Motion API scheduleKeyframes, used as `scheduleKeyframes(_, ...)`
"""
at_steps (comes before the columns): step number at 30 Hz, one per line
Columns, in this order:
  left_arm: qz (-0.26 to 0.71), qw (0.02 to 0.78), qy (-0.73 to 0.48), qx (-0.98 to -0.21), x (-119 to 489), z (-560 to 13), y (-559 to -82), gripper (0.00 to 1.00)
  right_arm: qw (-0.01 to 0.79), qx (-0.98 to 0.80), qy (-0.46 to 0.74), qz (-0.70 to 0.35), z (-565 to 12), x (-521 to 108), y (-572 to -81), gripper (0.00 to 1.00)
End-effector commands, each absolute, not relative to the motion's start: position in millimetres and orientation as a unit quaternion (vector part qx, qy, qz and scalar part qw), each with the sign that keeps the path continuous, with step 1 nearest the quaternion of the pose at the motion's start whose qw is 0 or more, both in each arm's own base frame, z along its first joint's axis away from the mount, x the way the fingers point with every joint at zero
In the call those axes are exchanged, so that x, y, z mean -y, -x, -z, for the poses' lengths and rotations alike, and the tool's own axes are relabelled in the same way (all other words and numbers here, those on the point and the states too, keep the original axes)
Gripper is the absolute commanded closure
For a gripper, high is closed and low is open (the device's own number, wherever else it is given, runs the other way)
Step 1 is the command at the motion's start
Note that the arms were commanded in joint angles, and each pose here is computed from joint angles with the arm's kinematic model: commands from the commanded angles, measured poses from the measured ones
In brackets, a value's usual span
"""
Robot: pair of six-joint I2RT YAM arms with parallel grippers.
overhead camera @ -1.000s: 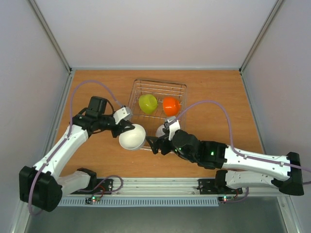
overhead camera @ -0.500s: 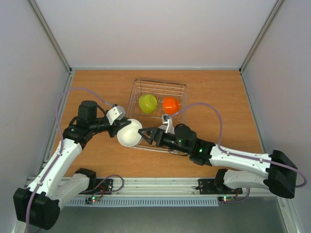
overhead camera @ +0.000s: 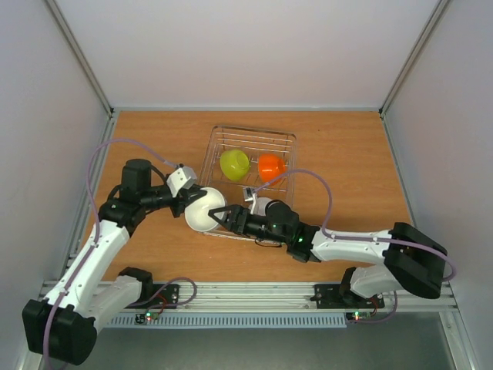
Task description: Load the bowls into the dish rack
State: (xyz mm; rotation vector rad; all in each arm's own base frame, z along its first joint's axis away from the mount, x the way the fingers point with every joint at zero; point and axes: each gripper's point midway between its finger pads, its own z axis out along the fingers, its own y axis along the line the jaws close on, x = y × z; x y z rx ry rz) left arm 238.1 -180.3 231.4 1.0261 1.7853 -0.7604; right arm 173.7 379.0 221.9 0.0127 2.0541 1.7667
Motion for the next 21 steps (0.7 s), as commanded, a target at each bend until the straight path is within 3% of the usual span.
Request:
scheduleKeyframes(1, 0.33, 0.487, -0.425, -0.688, 184.4, -256.0, -236.5, 0.99, 0.21, -0.697, 0.002, -0.686, -238.3, -386.0, -174.2, 0.14)
scheduleKeyframes(4, 0.342, 0.482, -0.422, -0.687, 183.2, -256.9, -235.8, 0.99, 0.201, -0.684, 0.005, -0.701, -237.5, -390.1, -174.1, 0.28)
scheduleKeyframes(13, 0.353, 0.48, -0.412, -0.69, 178.6, -258.9, -237.4, 0.99, 0.2, -0.67, 0.018, -0.715, -240.6, -394.6, -173.7, 0.97)
scheduleKeyframes(16, 0.335, 0.487, -0.403, -0.698, 175.1, -258.4, -243.7, 0.99, 0.212, -0.687, 0.027, -0.695, -242.9, -390.8, -174.3, 0.99)
scheduleKeyframes(18, 0.322, 0.492, -0.396, -0.705, 172.1, -256.7, -248.8, 0.9, 0.23, -0.711, 0.046, -0.663, -244.3, -386.6, -175.5, 0.99)
scheduleKeyframes(21, 0.307, 0.498, -0.384, -0.714, 168.2, -256.5, -255.0, 0.55, 0.271, -0.774, 0.078, -0.566, -247.1, -370.9, -181.5, 0.99)
